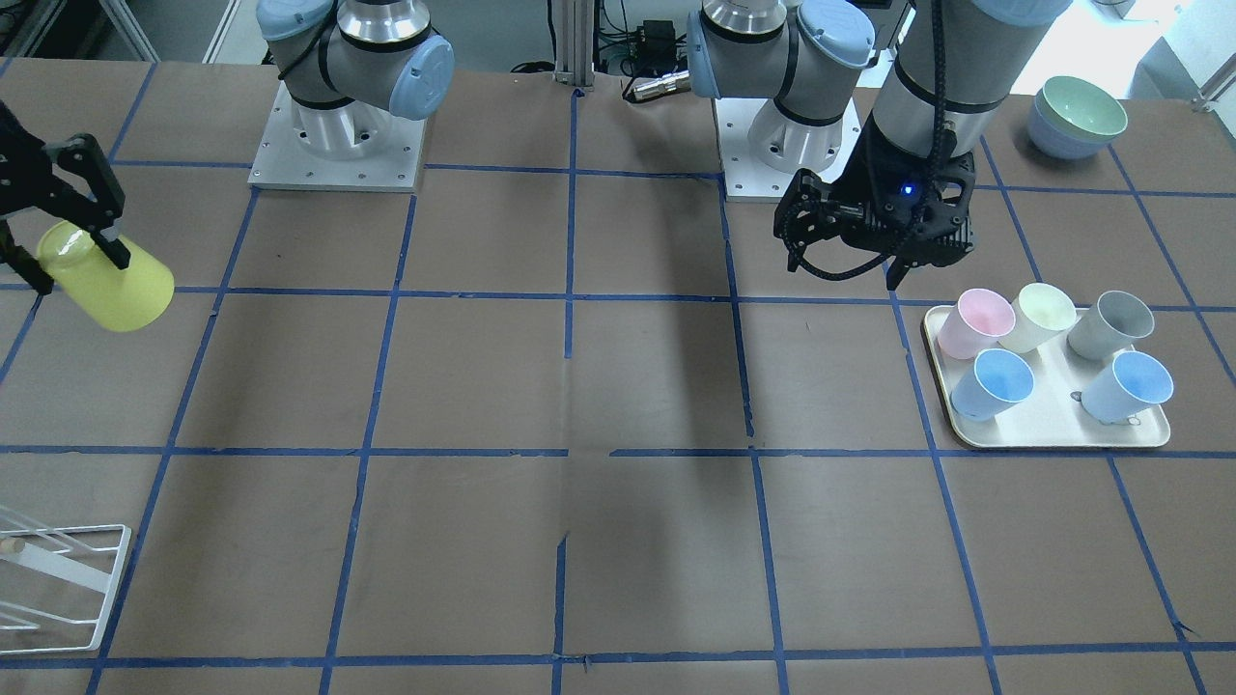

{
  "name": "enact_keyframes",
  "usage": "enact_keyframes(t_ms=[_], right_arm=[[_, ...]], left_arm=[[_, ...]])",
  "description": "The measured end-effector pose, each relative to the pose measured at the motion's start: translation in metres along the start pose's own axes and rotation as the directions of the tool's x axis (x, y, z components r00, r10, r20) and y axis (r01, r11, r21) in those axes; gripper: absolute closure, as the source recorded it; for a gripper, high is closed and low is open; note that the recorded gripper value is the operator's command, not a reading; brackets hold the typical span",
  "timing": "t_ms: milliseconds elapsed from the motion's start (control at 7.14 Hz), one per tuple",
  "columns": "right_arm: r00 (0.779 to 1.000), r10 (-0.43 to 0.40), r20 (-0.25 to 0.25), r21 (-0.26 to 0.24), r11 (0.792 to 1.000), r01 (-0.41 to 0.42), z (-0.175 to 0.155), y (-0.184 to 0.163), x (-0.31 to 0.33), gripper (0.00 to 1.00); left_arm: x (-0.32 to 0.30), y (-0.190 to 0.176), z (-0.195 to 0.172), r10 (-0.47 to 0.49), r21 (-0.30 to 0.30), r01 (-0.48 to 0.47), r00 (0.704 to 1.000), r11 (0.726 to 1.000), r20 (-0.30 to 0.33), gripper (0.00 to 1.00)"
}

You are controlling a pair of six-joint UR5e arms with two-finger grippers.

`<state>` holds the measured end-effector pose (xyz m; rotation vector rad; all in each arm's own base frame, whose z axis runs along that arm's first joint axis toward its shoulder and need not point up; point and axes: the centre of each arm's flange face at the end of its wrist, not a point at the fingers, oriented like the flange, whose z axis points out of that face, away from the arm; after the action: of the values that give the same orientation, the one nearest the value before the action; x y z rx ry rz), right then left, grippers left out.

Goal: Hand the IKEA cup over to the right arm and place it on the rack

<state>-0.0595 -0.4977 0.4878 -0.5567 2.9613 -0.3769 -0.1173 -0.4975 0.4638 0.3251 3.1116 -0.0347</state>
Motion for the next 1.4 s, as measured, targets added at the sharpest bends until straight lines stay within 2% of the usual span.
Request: enact_keyframes(t_ms=[280,420,700,840,1120,1400], right_arm=[[0.995,-0.027,-0.098,-0.005,1.0,0.026,0.025,-0.014,0.034,1.0],[0.992,-0.039,-0.124,-0.004,0.999,0.039,0.041,-0.023,0.052,1.0],[0.99,-0.035,-0.137,0.0,0.999,0.035,0.059,-0.03,0.091,1.0],[0.991,-0.025,-0.134,-0.002,1.0,0.025,0.066,-0.031,0.105,1.0],[0.989,-0.032,-0.143,0.005,0.999,0.034,0.08,-0.034,0.121,1.0],[0.988,-0.038,-0.147,0.01,0.999,0.04,0.088,-0.036,0.127,1.0]], left_arm=[[-0.007,-0.015,-0.003,-0.057,0.002,0.057,0.998,0.998,0.037,0.0],[-0.007,-0.017,-0.003,-0.105,0.002,0.105,0.994,0.994,0.038,0.0],[-0.001,-0.018,-0.008,-0.218,0.018,0.218,0.975,0.976,0.03,0.0],[0.005,-0.017,-0.014,-0.243,0.033,0.242,0.97,0.97,0.024,0.0],[0.016,-0.011,-0.03,-0.238,0.064,0.238,0.971,0.969,-0.005,0.0],[0.018,-0.007,-0.035,-0.234,0.074,0.234,0.972,0.969,0.002,0.0]])
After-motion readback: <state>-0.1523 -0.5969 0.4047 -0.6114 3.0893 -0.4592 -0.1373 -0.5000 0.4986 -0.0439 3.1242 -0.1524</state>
